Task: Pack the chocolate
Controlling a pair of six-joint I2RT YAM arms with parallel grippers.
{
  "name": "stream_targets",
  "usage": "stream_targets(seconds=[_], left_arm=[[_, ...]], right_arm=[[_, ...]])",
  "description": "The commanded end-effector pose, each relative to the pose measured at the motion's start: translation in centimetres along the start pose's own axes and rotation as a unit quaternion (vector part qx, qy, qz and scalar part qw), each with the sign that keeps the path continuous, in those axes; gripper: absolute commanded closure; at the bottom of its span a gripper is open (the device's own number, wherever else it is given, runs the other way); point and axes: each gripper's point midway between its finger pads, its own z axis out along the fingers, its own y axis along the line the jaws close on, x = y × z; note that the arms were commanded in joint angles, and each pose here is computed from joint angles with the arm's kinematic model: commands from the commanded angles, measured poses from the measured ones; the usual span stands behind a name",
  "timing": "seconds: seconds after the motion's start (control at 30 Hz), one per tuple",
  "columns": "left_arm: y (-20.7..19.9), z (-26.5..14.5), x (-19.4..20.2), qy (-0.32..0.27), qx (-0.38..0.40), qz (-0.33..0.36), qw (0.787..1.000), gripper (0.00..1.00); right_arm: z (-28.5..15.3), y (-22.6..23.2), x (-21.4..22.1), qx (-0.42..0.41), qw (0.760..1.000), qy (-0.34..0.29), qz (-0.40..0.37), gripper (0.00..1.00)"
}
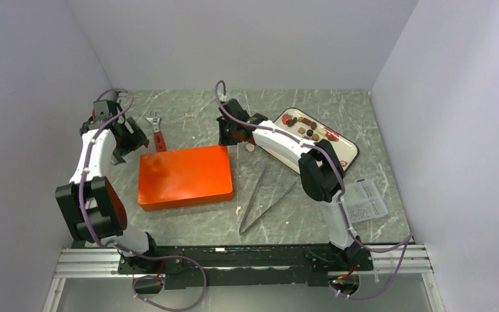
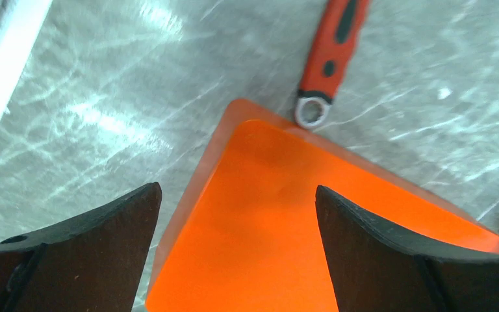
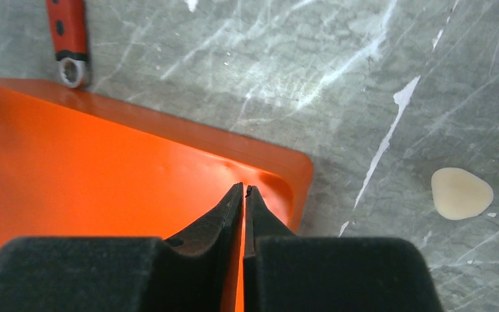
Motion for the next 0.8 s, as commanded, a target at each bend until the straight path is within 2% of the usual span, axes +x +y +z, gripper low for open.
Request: stream_targets(seconds=[0.0, 0.07, 0.13, 0.27, 0.33, 0.5, 0.57, 0.77], left_arm=[[-3.8, -5.9, -3.3, -0.102, 0.031, 0.067, 0.992, 0.03], [-5.7, -7.7, -3.2, -0.12, 0.051, 0.093, 0.987, 0.01], [-7.8, -9.5, -2.7, -0.134, 0.083, 0.119, 0.98, 0.0], [-12.1, -12.7, -0.3, -0.15, 0.146, 0.183, 0.961, 0.01], [-13.7, -14.1, 1.0, -0.153, 0.175, 0.206, 0.951, 0.0], [-16.3, -16.9, 4.2, -0.166, 0.244, 0.256, 0.92, 0.01], [-17.1, -17.7, 5.7, -0.166, 0.27, 0.278, 0.907, 0.0], [-17.8, -19.3, 8.7, -0.17, 0.325, 0.301, 0.88, 0.0]], right_arm=[[-4.5, 3.3, -5.0, -0.047, 0.998, -0.05, -0.011, 0.9], [-6.1, 3.9, -6.3, -0.054, 0.996, -0.07, -0.012, 0.82], [-8.2, 4.4, -7.6, -0.06, 0.994, -0.093, -0.012, 0.71], [-11.8, 4.6, -9.1, -0.067, 0.989, -0.128, -0.011, 0.34], [-13.3, 4.2, -9.5, -0.059, 0.988, -0.146, -0.006, 0.22], [-16.7, 3.3, -9.5, -0.049, 0.983, -0.175, 0.016, 0.09], [-18.1, 3.0, -9.5, -0.051, 0.98, -0.191, 0.029, 0.02], [-22.0, 1.3, -8.4, -0.047, 0.969, -0.233, 0.066, 0.0]])
